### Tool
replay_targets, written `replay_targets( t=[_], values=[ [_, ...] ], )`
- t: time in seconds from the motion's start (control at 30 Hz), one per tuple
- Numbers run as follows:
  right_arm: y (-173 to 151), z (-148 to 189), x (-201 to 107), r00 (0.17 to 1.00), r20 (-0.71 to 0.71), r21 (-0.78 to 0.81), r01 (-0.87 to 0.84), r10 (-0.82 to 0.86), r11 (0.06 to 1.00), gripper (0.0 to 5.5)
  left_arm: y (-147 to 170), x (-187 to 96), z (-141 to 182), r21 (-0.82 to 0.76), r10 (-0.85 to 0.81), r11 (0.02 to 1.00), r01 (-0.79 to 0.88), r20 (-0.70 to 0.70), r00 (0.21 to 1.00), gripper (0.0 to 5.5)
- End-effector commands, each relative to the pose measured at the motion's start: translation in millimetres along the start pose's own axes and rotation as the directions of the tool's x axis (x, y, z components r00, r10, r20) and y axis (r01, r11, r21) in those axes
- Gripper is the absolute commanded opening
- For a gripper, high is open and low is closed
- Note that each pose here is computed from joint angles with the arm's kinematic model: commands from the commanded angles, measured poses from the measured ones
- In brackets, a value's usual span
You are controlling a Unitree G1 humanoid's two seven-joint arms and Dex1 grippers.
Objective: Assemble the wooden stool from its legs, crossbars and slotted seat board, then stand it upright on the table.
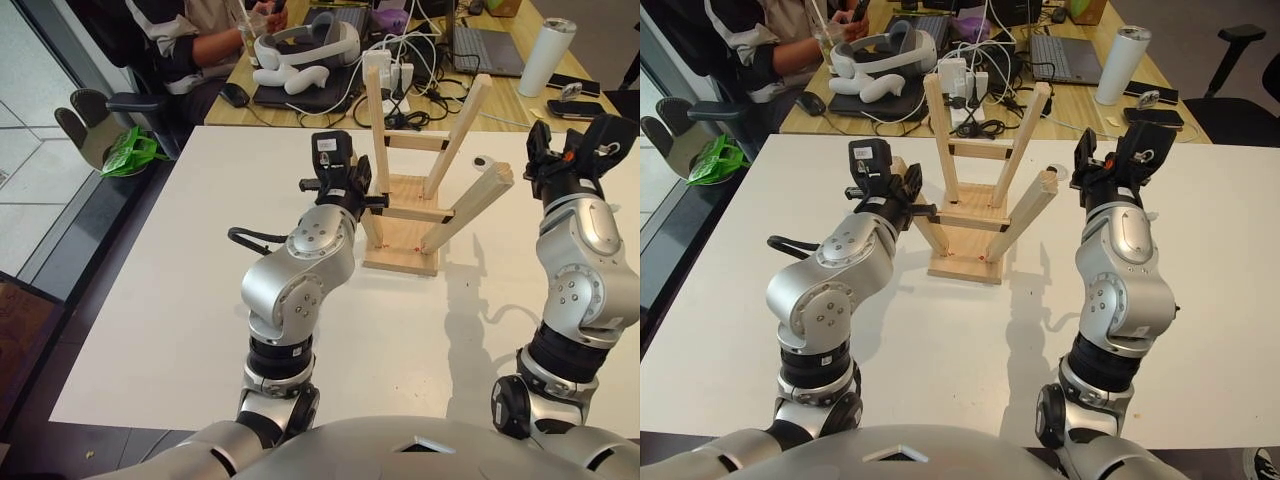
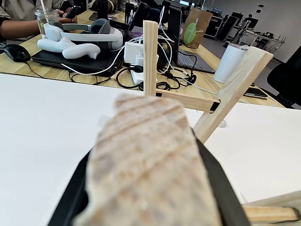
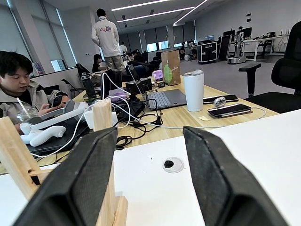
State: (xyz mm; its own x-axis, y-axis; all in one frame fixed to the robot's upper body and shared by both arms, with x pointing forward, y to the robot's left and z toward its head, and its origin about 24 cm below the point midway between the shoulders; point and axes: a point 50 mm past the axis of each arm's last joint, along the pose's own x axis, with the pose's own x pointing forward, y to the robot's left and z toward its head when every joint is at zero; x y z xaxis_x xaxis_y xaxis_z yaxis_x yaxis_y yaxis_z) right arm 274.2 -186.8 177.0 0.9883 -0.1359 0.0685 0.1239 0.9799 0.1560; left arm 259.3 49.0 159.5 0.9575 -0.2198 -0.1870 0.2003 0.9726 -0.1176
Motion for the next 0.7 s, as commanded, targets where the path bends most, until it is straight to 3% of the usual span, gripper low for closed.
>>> replay_targets(
  t=[0.03,0.3,0.43,0.53,0.7],
  values=[
    [0.4,2.5,-2.0,1.000,0.022,-0.022,0.000,0.001,1.000,2.60,-10.0,-0.3,-33.9,0.182,-0.055,0.979,0.092,-0.197,0.979,1.04],
    [1.9,-1.0,-4.1,1.000,0.011,-0.023,0.001,-0.001,1.000,2.60,-13.6,-4.1,-49.4,0.023,-0.110,0.992,0.122,-0.296,0.949,1.06],
    [5.2,-6.9,-3.4,1.000,-0.018,-0.004,-0.008,0.008,1.000,2.60,-20.4,-5.8,-54.2,-0.133,-0.158,0.984,0.120,-0.333,0.929,1.06],
    [8.6,-18.3,-5.0,0.998,-0.067,0.053,0.012,-0.008,0.999,2.60,-17.4,-4.9,-52.6,-0.127,-0.130,0.988,0.093,-0.327,0.936,1.06],
    [-41.4,-30.9,-18.0,0.964,-0.115,0.029,0.244,-0.239,0.969,2.60,0.3,-4.2,-44.1,-0.075,-0.034,0.997,0.013,-0.280,0.959,1.06]
  ],
)
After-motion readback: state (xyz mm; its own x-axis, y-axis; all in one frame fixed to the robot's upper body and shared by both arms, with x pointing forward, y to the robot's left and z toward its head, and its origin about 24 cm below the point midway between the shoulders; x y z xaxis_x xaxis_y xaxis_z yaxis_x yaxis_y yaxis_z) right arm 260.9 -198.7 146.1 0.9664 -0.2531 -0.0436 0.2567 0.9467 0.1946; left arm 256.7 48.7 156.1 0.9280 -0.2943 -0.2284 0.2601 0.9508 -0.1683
